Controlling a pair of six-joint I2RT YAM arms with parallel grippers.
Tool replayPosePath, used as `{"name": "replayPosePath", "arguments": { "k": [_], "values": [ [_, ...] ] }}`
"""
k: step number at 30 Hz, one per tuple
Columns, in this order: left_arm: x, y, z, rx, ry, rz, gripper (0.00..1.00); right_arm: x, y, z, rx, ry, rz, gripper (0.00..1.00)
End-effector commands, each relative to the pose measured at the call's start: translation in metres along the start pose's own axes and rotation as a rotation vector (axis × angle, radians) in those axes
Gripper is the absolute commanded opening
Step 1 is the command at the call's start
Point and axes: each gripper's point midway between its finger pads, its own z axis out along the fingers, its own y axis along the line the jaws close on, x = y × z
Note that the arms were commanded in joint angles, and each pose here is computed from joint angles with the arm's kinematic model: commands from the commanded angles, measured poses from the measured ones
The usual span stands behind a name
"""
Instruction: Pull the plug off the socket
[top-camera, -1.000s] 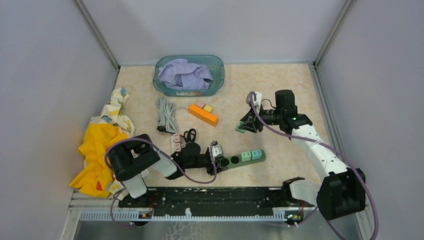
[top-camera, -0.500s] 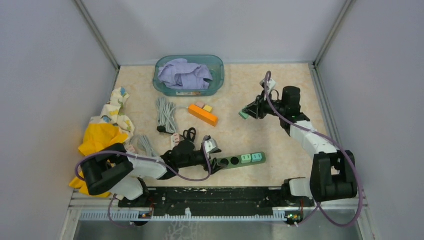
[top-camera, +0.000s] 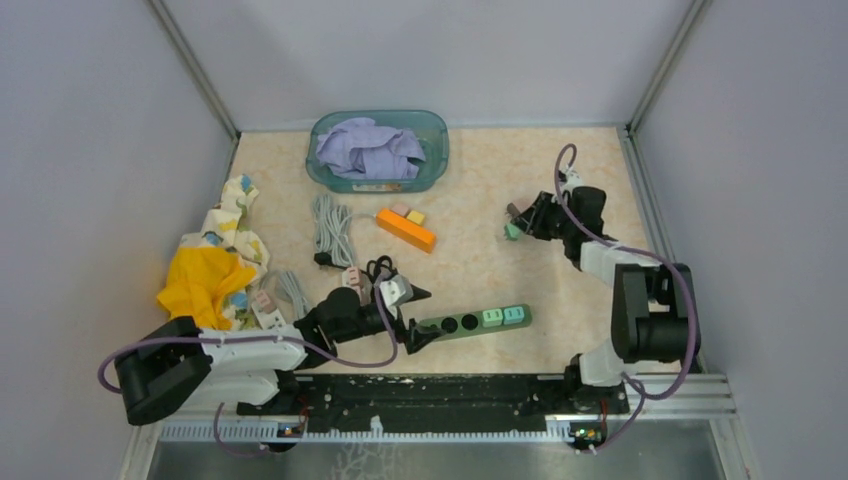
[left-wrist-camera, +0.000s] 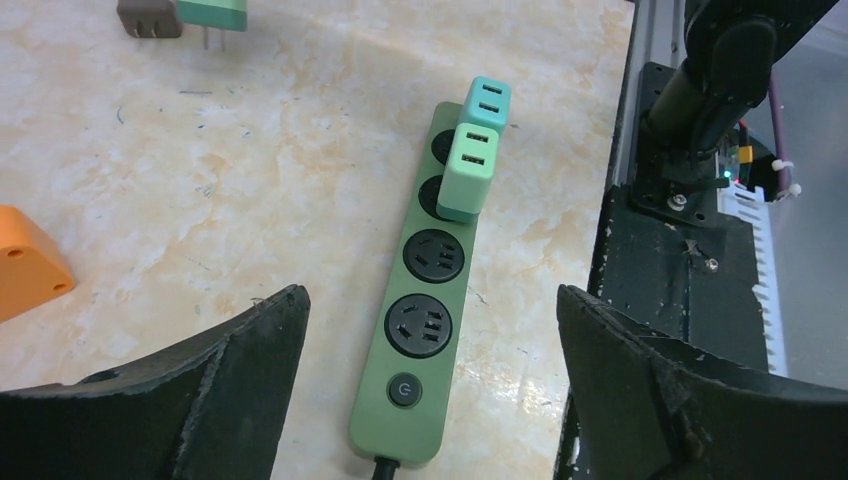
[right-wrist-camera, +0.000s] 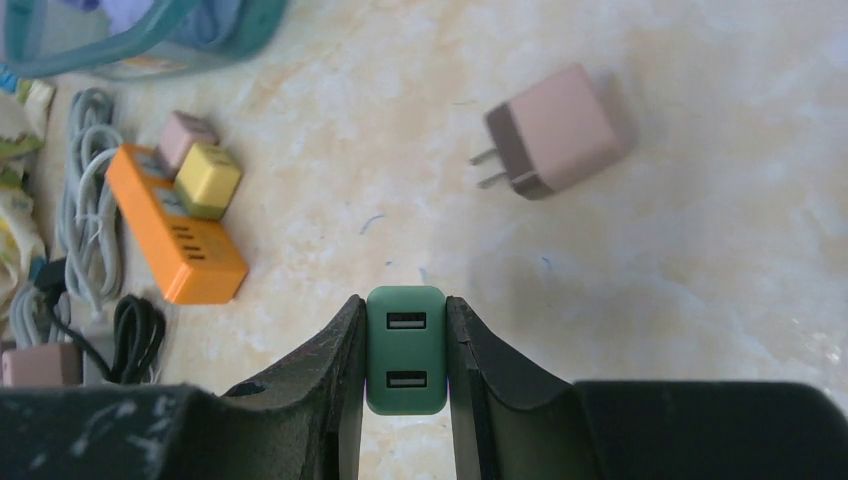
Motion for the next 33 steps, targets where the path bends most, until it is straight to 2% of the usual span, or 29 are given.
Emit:
{"name": "replayPosePath", "arguments": {
  "k": [1,4,10,13,18,22,25,29,33],
  "values": [
    [-0.009,0.004,-0.015,-0.048,-0.072,-0.041,1.0,-0.021,-0.032,0.004,0.097,-0.07,0.148,0.13],
    [-0.01,0.001,-0.024,-0.042,-0.105,-0.062,1.0,-0.014,-0.052,0.002,0.105,-0.052,0.25,0.19],
    [-0.011,-0.007,-0.03,-0.006,-0.136,-0.105,1.0,-0.014,-0.073,-0.005,0.121,-0.066,0.338,0.56],
    [-0.012,-0.009,-0.031,0.003,-0.145,-0.112,1.0,-0.017,-0.074,-0.007,0.131,-0.077,0.33,0.67],
    [-0.021,-0.012,-0.034,0.015,-0.174,-0.124,1.0,-0.031,-0.078,-0.014,0.159,-0.105,0.259,0.7],
    [-0.027,-0.015,-0.042,0.018,-0.204,-0.144,1.0,-0.056,-0.06,-0.029,0.11,-0.144,0.084,0.7],
    [-0.029,-0.015,-0.048,0.013,-0.229,-0.185,1.0,-0.066,-0.015,-0.043,-0.09,-0.146,-0.1,0.7],
    [-0.032,-0.017,-0.053,0.011,-0.263,-0.253,1.0,-0.057,0.057,-0.074,-0.453,-0.143,-0.283,0.69],
    [-0.035,-0.019,-0.054,0.02,-0.276,-0.3,1.0,-0.049,0.096,-0.101,-0.595,-0.156,-0.463,0.69]
  ]
}}
